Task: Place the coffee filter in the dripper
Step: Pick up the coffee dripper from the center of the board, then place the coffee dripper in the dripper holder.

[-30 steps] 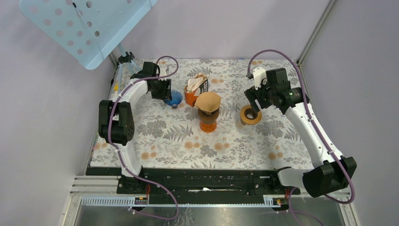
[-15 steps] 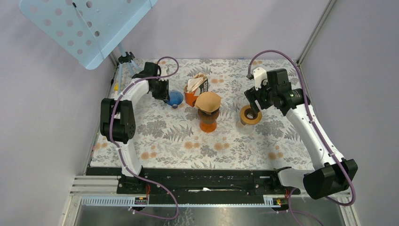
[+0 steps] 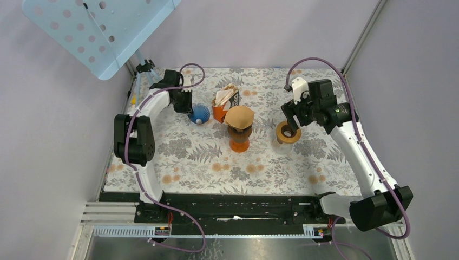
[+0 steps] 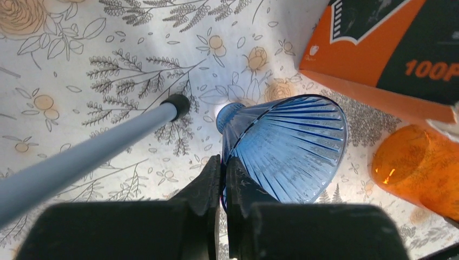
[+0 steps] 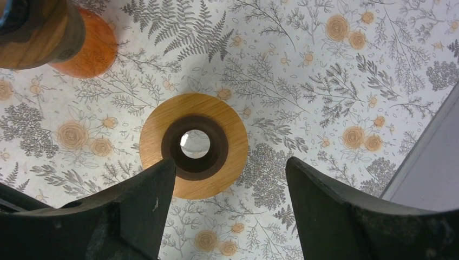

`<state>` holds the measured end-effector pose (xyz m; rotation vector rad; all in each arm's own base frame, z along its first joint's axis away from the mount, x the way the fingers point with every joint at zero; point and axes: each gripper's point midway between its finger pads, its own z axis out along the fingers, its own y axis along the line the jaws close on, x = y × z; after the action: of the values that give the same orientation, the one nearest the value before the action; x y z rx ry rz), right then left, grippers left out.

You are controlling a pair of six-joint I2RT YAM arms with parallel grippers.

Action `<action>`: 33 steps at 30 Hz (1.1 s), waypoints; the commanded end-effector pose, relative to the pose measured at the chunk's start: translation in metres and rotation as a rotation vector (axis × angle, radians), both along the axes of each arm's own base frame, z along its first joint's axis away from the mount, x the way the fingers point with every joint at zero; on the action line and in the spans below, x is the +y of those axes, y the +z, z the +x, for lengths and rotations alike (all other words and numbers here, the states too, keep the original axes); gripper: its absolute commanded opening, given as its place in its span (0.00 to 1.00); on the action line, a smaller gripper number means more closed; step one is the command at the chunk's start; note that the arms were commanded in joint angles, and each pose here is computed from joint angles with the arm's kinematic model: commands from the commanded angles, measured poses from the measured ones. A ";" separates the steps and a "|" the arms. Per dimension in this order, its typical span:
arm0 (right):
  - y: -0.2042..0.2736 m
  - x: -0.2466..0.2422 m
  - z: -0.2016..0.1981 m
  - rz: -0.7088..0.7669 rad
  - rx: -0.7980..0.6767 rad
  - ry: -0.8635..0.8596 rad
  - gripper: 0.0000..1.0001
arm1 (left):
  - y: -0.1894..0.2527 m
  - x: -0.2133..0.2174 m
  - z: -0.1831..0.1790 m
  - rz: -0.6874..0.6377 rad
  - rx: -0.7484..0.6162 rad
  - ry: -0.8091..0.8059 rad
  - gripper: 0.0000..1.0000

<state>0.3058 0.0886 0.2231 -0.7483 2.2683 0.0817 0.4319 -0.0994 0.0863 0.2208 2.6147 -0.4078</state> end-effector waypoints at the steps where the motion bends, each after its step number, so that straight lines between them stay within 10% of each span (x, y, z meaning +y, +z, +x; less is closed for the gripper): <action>1: 0.030 0.017 -0.005 0.082 -0.049 0.067 0.81 | 0.062 0.004 -0.007 -0.040 -0.130 -0.040 0.00; 19: 0.149 0.135 0.010 0.461 -0.151 0.340 0.76 | 0.273 -0.065 -0.073 -0.150 -0.585 -0.227 0.00; 33: 0.167 0.171 0.014 0.560 -0.133 0.336 0.74 | 0.297 -0.176 -0.074 -0.086 -0.675 -0.346 0.00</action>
<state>0.3199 0.2555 0.3733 -0.8370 1.8832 0.7511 0.3485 -0.2610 0.3644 0.6949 1.9529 -0.5081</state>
